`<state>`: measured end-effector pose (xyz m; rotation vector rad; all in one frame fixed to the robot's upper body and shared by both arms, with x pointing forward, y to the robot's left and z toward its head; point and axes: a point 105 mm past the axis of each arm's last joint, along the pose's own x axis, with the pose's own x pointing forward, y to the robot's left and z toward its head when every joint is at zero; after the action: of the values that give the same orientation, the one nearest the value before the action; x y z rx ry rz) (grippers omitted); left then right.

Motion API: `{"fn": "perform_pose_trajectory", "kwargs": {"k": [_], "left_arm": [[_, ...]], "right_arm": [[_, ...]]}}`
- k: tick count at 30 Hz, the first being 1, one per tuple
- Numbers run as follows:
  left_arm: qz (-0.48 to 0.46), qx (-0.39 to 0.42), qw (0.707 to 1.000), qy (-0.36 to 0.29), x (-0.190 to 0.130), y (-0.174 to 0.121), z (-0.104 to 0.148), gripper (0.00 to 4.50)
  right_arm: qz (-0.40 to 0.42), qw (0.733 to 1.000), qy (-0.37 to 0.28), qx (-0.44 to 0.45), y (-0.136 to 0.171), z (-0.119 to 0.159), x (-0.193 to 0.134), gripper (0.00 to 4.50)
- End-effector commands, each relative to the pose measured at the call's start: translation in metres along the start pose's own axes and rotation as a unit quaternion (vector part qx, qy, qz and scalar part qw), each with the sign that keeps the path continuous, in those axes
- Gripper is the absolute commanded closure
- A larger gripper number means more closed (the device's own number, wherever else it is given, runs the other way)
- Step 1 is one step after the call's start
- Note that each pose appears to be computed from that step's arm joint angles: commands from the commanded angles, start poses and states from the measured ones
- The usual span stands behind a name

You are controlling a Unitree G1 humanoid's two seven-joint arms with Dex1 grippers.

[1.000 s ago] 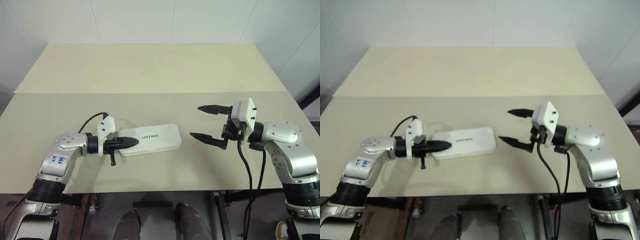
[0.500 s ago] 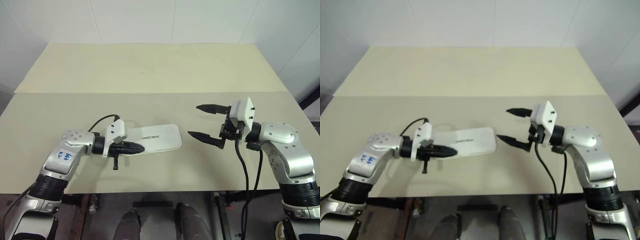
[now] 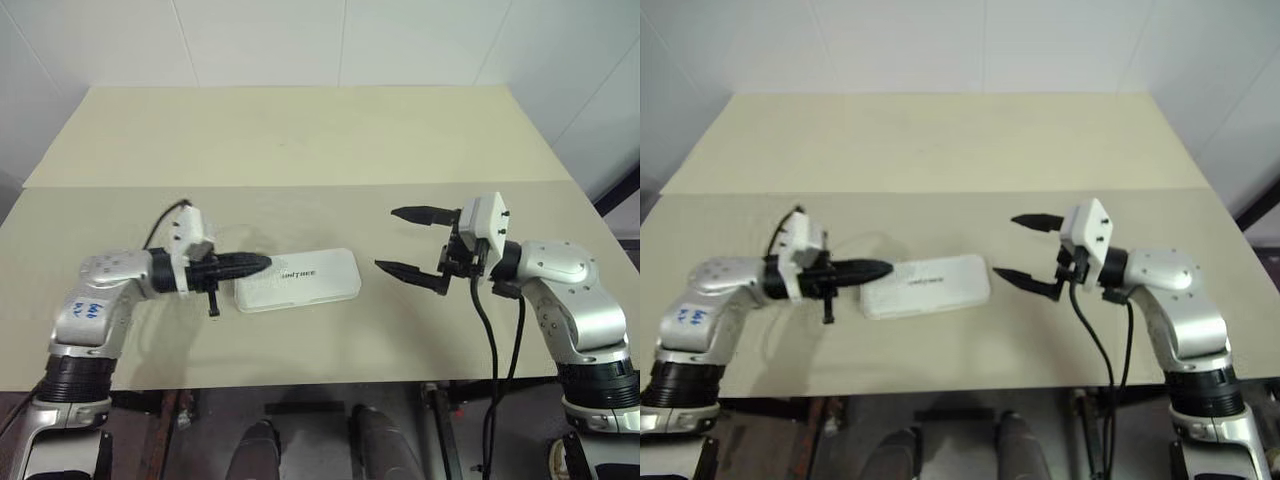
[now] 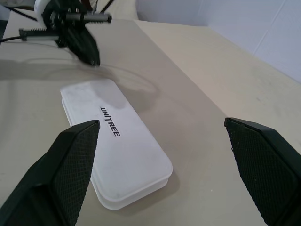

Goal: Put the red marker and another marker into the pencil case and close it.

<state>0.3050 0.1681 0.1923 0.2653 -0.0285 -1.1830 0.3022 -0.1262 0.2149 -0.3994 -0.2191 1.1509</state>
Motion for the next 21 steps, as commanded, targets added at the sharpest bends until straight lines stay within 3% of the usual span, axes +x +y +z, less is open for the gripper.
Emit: {"fn": "perform_pose_trajectory", "kwargs": {"k": [1,12,21], "left_arm": [[0.02,0.05,0.998,-0.036,-0.017,-0.001,0.029,3.8],[0.05,0.08,0.994,-0.049,-0.034,-0.003,0.039,0.11],[0.065,0.091,0.994,-0.019,-0.04,0.005,0.027,0.03]], "right_arm": [[-0.001,1.0,-0.006,-0.007,-0.003,0.007,-0.008,0.0],[-0.032,0.999,0.031,-0.005,-0.014,0.003,-0.042,0.0],[-0.046,0.996,0.07,-0.005,-0.03,0.003,-0.071,0.0]]}}
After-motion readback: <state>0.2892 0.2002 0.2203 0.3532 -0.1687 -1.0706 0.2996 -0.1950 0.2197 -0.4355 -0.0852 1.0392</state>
